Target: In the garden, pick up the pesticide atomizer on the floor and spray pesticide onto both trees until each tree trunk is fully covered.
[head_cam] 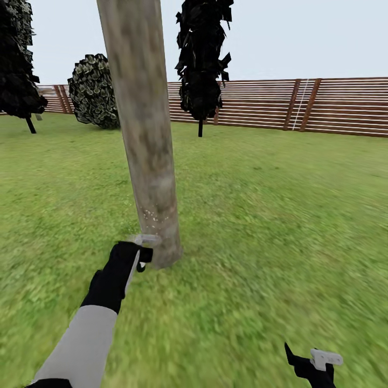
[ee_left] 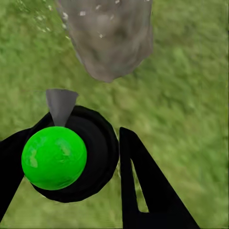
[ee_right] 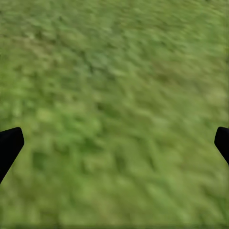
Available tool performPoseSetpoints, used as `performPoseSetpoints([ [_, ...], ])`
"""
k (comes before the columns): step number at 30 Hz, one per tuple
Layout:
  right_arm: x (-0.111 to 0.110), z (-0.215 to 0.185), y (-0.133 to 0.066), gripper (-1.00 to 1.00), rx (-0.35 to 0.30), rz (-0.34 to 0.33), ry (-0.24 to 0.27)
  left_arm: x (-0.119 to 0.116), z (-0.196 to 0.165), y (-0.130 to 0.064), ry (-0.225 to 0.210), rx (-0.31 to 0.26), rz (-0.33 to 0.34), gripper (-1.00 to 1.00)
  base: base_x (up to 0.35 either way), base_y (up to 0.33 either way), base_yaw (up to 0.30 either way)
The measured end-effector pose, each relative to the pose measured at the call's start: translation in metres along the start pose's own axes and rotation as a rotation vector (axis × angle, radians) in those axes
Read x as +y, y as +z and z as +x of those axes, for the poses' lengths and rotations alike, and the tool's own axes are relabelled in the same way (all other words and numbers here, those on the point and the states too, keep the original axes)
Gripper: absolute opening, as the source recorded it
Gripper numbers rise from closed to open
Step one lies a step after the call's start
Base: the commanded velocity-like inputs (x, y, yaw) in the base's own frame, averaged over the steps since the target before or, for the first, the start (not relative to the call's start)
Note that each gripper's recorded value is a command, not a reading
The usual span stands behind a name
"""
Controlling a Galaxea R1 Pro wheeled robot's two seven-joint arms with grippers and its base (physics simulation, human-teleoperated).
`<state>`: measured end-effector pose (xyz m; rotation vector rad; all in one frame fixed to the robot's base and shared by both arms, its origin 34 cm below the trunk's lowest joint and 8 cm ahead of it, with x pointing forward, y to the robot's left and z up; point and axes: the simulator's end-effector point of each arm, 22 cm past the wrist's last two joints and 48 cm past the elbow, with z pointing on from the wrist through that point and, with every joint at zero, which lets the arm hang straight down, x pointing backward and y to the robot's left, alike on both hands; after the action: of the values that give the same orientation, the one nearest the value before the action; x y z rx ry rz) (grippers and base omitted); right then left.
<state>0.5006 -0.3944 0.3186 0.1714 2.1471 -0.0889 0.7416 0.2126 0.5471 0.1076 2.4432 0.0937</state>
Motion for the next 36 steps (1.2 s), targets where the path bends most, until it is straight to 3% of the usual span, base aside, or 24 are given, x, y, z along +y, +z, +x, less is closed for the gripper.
performPoseSetpoints([
  [2,0.0,0.0,0.0,1.0,0.0,0.0,0.0,-0.01,-0.006,-0.003,0.013,-0.01,0.008,-1.0,0.0,0.0,0.0],
  [4,0.0,0.0,0.0,1.0,0.0,0.0,0.0,-0.003,-0.009,-0.005,0.019,-0.006,-0.008,-1.0,0.0,0.0,0.0],
  [6,0.0,0.0,0.0,1.0,0.0,0.0,0.0,0.046,-0.013,-0.012,-0.027,-0.014,-0.078,-1.0,0.0,0.0,0.0],
  [8,0.0,0.0,0.0,1.0,0.0,0.0,0.0,0.063,-0.011,-0.011,-0.044,-0.012,-0.09,-1.0,0.0,0.0,0.0],
  [10,0.0,0.0,0.0,1.0,0.0,0.0,0.0,0.072,-0.009,-0.01,-0.047,-0.01,-0.047,-1.0,0.0,0.0,0.0],
  [13,0.0,0.0,0.0,1.0,0.0,0.0,0.0,0.055,-0.008,-0.01,-0.046,0.0,-0.002,-1.0,0.0,0.0,0.0],
  [17,0.0,0.0,0.0,1.0,0.0,0.0,0.0,-0.015,-0.016,-0.017,0.019,-0.004,0.089,-1.0,0.0,0.0,0.0],
  [19,0.0,0.0,0.0,1.0,0.0,0.0,0.0,-0.017,-0.021,-0.02,0.029,-0.011,0.084,-1.0,0.0,0.0,0.0],
  [21,0.0,0.0,0.0,1.0,0.0,0.0,0.0,-0.005,-0.026,-0.022,0.022,-0.021,0.064,-1.0,0.0,0.0,0.0],
  [25,0.0,0.0,0.0,1.0,0.0,0.0,0.0,0.072,-0.018,-0.019,-0.042,-0.009,-0.033,-1.0,0.0,0.0,0.0],
  [26,0.0,0.0,0.0,1.0,0.0,0.0,0.0,0.077,-0.017,-0.019,-0.045,-0.009,-0.037,-1.0,0.0,0.0,0.0],
  [28,0.0,0.0,0.0,1.0,0.0,0.0,0.0,0.069,-0.018,-0.019,-0.043,-0.011,-0.022,-1.0,0.0,0.0,0.0],
  [32,0.0,0.0,0.0,1.0,0.0,0.0,0.0,0.007,-0.038,-0.031,0.021,-0.056,0.053,-1.0,-0.111,0.0,0.0],
  [36,0.0,0.0,0.0,1.0,0.0,0.0,0.0,-0.008,-0.049,-0.04,0.026,-0.086,0.07,-1.0,-0.131,0.0,0.0],
])
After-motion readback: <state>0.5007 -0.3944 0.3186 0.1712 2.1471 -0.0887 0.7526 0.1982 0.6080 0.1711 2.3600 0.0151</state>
